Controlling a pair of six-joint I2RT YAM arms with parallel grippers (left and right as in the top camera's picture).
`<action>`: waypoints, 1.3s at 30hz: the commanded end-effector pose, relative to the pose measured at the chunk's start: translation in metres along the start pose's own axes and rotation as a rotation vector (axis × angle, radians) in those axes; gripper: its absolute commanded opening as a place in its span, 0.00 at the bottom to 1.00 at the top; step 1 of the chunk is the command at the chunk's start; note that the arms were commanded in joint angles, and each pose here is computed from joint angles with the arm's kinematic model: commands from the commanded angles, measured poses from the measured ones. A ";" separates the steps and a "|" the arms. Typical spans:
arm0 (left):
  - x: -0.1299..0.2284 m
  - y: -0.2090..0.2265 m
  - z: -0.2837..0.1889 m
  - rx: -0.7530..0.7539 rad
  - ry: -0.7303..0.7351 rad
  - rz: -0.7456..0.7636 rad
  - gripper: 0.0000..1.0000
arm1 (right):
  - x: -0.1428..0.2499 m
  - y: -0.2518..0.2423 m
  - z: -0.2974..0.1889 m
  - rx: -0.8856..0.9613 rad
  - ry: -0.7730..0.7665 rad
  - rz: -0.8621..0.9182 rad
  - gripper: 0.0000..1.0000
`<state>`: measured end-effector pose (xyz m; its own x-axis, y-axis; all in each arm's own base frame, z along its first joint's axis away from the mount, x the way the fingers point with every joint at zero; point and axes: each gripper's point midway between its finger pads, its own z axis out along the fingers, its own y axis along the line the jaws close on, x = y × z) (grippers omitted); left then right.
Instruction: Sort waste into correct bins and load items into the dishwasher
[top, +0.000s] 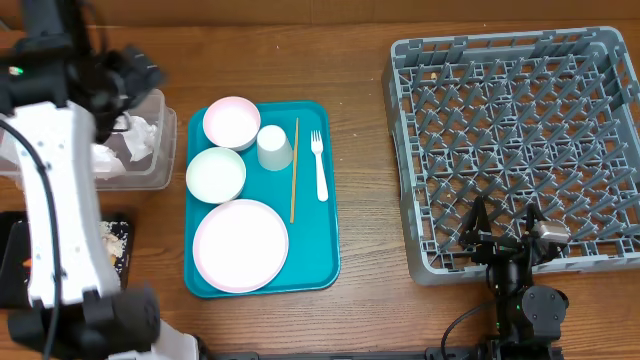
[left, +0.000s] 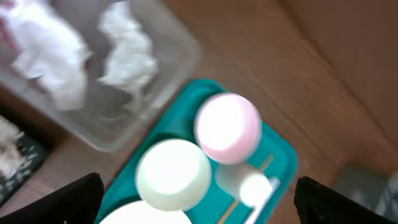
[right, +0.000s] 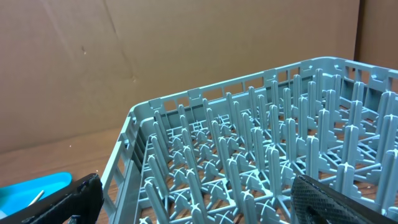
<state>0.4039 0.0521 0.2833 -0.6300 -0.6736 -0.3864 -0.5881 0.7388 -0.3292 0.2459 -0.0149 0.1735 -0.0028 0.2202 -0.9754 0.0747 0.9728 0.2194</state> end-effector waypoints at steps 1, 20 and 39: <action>0.045 -0.060 -0.014 0.102 0.029 0.303 1.00 | 0.002 -0.002 0.000 0.006 -0.004 -0.007 1.00; 0.038 0.011 -0.029 -0.268 -0.086 -0.045 1.00 | 0.002 -0.002 0.000 0.006 -0.004 -0.007 1.00; 0.022 0.100 -0.052 -0.376 -0.042 -0.418 1.00 | -0.016 0.021 -0.002 -0.121 -0.066 0.065 1.00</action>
<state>0.3038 0.1097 0.2868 -0.3101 -0.8910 -0.3318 -0.9215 0.3674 -0.1255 0.2457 -0.0137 0.1908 0.0662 0.2573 -0.9641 0.0499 0.9641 0.2607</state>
